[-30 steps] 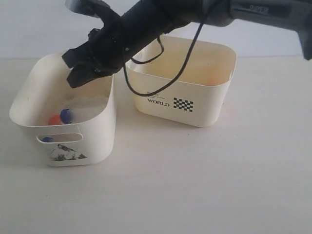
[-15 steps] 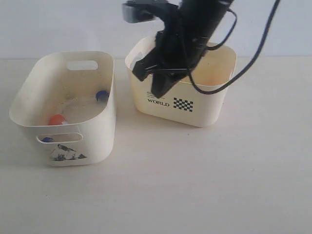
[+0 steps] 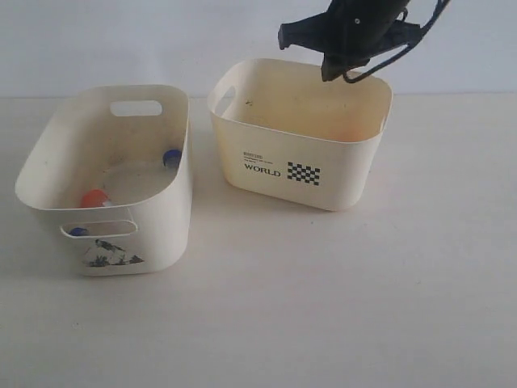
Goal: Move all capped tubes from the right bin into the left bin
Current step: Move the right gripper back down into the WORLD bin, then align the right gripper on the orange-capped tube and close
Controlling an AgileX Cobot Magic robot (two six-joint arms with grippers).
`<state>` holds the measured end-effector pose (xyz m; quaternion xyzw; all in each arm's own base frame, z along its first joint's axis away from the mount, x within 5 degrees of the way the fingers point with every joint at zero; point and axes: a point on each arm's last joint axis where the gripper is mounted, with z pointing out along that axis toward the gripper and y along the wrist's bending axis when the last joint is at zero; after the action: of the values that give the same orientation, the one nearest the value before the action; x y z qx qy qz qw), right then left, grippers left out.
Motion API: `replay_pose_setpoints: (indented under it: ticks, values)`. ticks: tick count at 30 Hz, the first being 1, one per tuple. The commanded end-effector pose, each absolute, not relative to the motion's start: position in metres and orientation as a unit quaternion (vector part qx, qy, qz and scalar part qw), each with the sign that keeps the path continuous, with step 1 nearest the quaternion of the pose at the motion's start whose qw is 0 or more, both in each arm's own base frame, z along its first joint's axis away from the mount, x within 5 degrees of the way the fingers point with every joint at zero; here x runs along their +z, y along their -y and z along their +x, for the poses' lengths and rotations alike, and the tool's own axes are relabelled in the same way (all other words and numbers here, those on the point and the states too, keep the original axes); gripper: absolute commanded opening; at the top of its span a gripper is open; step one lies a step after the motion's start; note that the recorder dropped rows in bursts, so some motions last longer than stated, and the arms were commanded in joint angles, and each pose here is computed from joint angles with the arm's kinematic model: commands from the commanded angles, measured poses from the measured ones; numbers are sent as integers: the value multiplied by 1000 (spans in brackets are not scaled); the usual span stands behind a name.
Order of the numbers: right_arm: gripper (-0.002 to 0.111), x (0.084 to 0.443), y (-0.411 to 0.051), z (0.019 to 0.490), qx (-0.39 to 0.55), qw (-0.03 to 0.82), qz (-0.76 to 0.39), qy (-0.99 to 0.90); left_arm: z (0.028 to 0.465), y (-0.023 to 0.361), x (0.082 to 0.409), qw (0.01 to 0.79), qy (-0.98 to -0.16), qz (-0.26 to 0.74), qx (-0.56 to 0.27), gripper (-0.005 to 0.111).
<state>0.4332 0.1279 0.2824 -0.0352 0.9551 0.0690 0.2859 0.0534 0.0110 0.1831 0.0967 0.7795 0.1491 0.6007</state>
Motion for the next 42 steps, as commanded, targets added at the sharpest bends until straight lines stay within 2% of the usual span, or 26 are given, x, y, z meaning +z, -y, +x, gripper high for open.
replay_pose_setpoints:
  ticks: [1,7,11,14,18,33,36,42]
  values:
    - [0,264,-133,459,57,245,-6,-968,53,-11,184,603,-778,93,147,4]
    - [0,231,-141,482,31,159,-6,-987,53,-11,184,603,-778,93,147,4]
    - [0,237,-158,491,37,192,-49,-979,53,-11,184,603,-778,93,147,4]
    - [0,249,-171,489,6,220,-89,-971,53,-11,184,603,-778,93,147,4]
    - [0,250,-176,487,-3,225,-101,-969,53,-11,184,603,-778,93,147,4]
    - [0,216,-186,491,39,181,-95,-978,53,-11,184,603,-778,93,147,4]
    - [0,214,-189,490,80,167,-81,-979,53,-11,184,603,-778,93,147,4]
    - [0,197,-176,488,79,131,-55,-987,53,-11,184,603,-778,93,147,4]
